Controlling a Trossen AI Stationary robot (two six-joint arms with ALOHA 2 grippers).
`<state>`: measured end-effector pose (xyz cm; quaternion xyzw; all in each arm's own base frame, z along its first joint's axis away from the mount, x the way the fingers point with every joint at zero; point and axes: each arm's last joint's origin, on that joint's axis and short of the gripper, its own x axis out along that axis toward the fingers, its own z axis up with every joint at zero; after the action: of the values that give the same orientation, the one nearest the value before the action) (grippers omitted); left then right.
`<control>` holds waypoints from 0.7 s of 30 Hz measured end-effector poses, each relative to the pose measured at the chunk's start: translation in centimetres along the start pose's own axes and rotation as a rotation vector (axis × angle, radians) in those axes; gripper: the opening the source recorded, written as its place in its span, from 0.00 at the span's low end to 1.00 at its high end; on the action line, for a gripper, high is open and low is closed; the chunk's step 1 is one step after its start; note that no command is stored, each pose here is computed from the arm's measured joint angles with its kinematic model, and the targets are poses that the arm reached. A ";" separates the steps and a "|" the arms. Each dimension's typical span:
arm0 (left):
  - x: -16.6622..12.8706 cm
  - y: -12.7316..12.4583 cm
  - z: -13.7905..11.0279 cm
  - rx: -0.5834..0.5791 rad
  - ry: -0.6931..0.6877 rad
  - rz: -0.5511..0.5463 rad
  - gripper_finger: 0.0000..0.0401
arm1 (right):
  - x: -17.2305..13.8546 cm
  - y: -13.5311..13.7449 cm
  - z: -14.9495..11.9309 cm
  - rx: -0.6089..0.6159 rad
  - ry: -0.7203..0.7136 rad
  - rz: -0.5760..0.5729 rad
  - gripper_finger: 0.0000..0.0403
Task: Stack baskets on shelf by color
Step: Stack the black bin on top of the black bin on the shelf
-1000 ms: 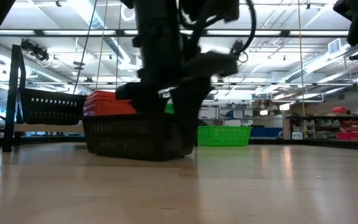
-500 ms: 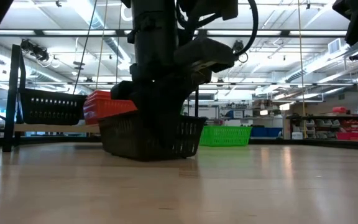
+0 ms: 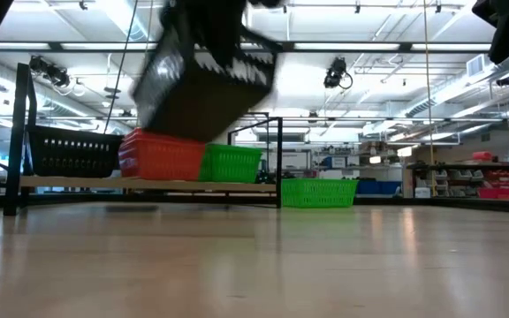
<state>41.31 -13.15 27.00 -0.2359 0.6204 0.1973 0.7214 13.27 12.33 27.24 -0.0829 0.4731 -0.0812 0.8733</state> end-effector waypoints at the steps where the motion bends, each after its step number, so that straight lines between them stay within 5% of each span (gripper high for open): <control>1: -1.1 0.1 -0.3 0.002 0.001 0.025 0.01 | 0.0 0.0 0.0 0.001 0.000 0.000 0.39; 4: -4.1 0.4 -1.2 -0.015 -0.012 0.072 0.00 | 0.0 0.0 0.0 0.002 0.000 0.000 0.39; 11: -8.6 0.3 -2.7 0.011 -0.105 -0.045 0.00 | 0.0 0.0 0.0 0.005 0.000 0.006 0.39; 21: -8.8 0.1 -4.3 0.064 -0.107 -0.024 0.00 | 0.0 0.1 0.0 0.007 0.000 0.009 0.39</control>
<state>36.49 -15.56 35.14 -0.2093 0.5842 0.1809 0.7630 13.33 12.41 27.22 -0.0777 0.4733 -0.0788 0.8739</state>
